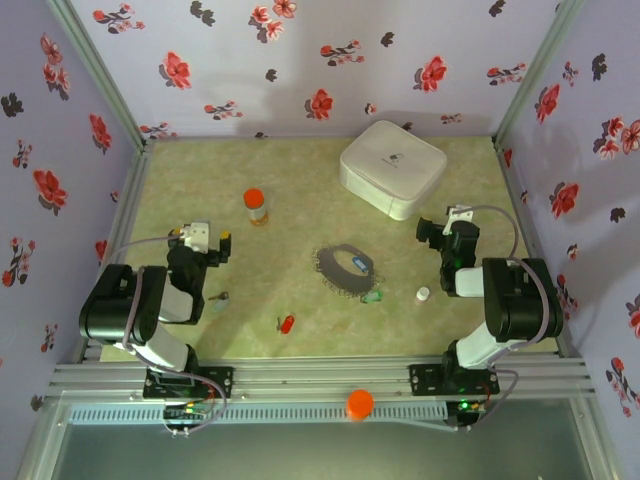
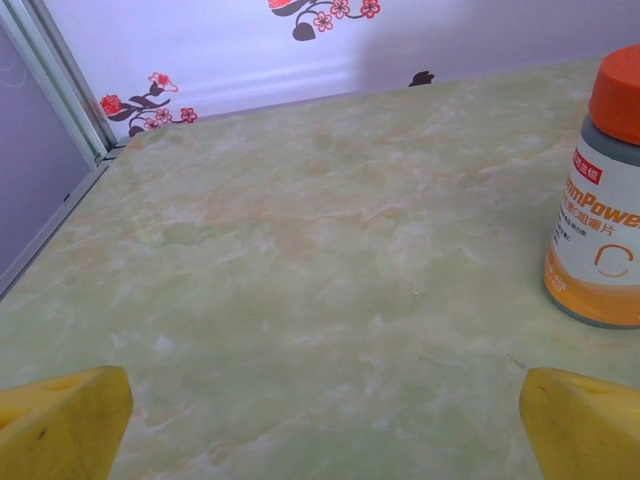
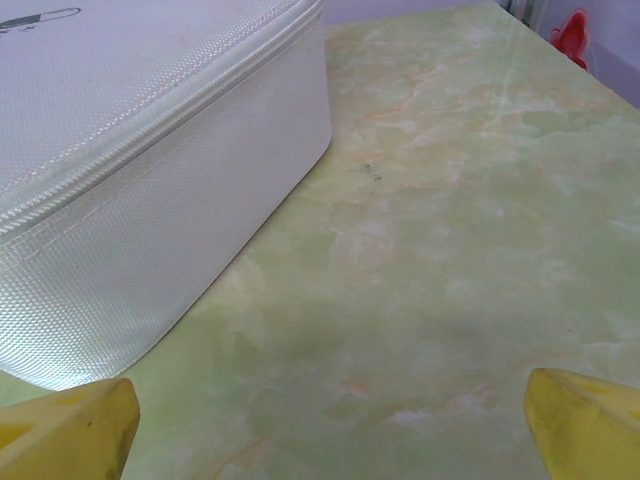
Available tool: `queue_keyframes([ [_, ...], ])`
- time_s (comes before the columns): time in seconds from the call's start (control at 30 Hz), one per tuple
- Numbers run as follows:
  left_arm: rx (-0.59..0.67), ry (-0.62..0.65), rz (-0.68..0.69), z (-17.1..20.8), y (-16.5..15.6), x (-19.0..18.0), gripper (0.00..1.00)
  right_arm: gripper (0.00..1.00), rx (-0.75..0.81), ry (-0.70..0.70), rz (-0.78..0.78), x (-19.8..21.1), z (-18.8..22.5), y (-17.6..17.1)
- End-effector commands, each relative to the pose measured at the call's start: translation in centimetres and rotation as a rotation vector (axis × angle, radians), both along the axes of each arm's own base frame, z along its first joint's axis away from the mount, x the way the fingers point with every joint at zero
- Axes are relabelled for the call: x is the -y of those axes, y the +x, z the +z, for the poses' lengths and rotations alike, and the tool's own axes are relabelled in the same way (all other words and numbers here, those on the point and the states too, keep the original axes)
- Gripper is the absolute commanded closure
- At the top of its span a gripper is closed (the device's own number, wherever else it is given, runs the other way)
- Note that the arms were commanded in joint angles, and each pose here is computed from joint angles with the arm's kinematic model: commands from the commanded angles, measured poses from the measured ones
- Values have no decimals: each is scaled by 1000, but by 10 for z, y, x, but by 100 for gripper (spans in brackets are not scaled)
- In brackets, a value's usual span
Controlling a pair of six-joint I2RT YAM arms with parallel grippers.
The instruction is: Put the keys on the keyring
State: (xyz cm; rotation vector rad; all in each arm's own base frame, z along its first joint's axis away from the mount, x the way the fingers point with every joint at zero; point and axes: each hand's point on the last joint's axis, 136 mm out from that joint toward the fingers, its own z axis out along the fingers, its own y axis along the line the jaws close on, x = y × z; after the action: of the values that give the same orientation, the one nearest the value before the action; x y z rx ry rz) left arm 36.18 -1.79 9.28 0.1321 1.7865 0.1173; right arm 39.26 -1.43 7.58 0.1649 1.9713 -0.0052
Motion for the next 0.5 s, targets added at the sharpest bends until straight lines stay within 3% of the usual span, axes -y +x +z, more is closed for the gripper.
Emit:
queue_keyframes([
  [0.0,66,-7,27,18,-1,-6,0,1,36,-4,-25,5,11,4],
  [0.3,253,-86,151,93,-34,-27,0,1,25,31,-139,18,75,-8],
  [0.47,173,-189,152,117,-35,-22,0,3,-49,184,-134,4,100,-21],
])
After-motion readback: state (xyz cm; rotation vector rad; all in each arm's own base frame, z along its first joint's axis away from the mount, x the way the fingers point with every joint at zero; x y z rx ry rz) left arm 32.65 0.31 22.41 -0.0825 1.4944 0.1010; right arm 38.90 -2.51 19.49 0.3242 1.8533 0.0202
